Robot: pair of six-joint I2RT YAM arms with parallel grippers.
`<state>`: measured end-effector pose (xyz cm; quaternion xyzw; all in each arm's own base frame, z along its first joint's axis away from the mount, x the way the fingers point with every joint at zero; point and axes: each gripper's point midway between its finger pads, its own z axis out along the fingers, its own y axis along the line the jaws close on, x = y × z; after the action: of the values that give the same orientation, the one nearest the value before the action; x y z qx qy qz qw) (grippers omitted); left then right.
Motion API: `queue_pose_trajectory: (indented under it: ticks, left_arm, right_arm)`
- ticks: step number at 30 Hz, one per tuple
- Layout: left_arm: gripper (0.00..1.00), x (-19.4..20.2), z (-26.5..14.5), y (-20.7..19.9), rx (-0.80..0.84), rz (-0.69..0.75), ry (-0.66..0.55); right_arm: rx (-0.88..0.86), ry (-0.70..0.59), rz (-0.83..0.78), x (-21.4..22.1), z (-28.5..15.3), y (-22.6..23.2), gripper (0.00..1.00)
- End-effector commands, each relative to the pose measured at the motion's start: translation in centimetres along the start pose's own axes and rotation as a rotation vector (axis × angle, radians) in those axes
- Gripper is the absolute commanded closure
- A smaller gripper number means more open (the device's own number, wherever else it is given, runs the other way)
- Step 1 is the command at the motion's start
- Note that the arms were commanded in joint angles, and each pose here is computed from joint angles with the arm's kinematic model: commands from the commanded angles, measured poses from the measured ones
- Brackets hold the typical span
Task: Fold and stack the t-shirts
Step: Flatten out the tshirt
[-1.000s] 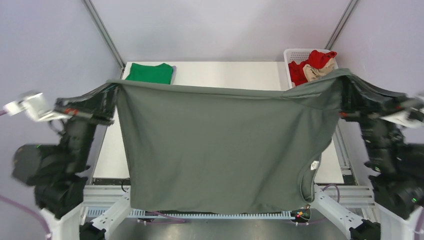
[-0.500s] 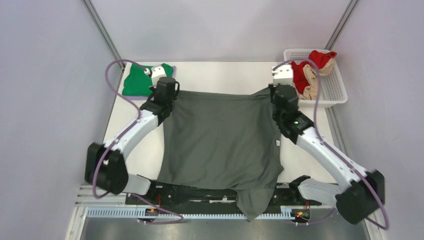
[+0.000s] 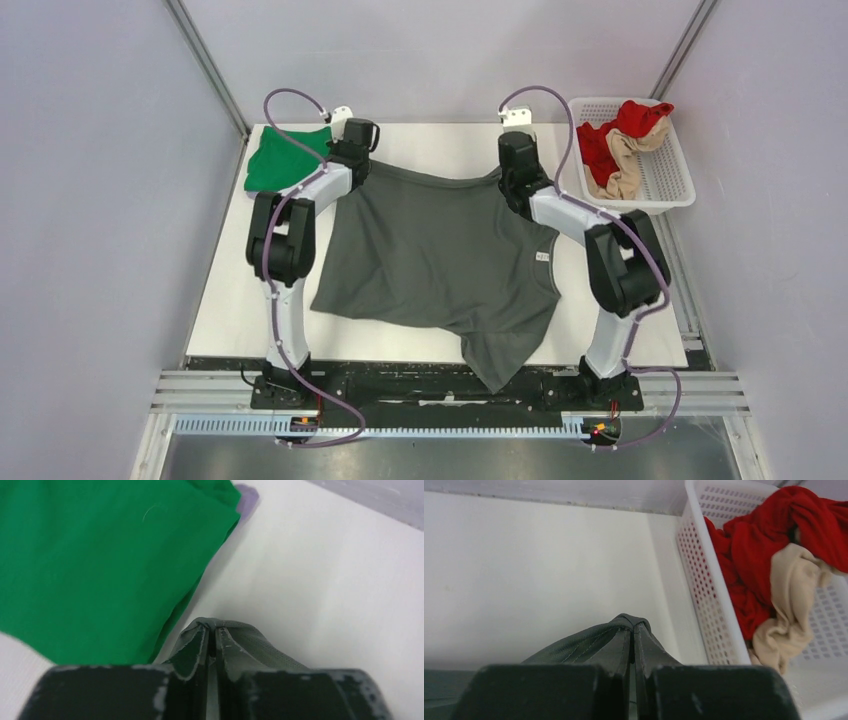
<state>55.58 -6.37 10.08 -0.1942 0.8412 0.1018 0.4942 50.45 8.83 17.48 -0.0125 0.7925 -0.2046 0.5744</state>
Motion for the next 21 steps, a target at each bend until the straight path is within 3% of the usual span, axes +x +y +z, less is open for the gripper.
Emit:
queue_pose_trajectory:
  ticks: [1,2,3,5,7,8,14,21]
  left_arm:
    - [0.76,-2.5,2.6,-0.7,-0.021,0.018,-0.029]
    - [0.6,-2.6,3.1,-0.9,-0.021,0.021,-0.024]
    - [0.36,-2.6,3.5,-1.1,-0.017,0.025,-0.02]
    - [0.02,-3.1,3.7,-1.6,-0.007,0.036,-0.01]
    - [0.0,-4.2,3.2,-2.1,0.016,0.036,-0.013]
    - [0.0,-4.8,2.7,-2.4,0.038,0.031,-0.016]
    - [0.0,-7.2,-2.5,-3.3,0.177,0.01,-0.021]
    - [0.0,-0.9,-8.4,0.5,0.214,-0.043,0.143]
  right_arm:
    - [-0.008,-0.071,0.087,-3.1,4.4,1.7,1.0]
    - [-0.017,-0.055,0.081,-2.7,5.7,2.5,0.98]
    - [-0.019,-0.042,0.08,-2.5,6.7,2.9,0.9]
    - [-0.042,-0.009,0.082,-2.6,8.6,4.0,0.52]
    - [-0.081,0.018,0.102,-2.7,8.9,4.5,0.16]
    - [-0.103,0.017,0.111,-2.8,8.5,4.6,0.03]
    - [-0.221,0.018,0.185,-2.4,2.7,3.0,0.02]
    - [-0.47,0.241,0.269,6.4,-6.9,3.9,0.02]
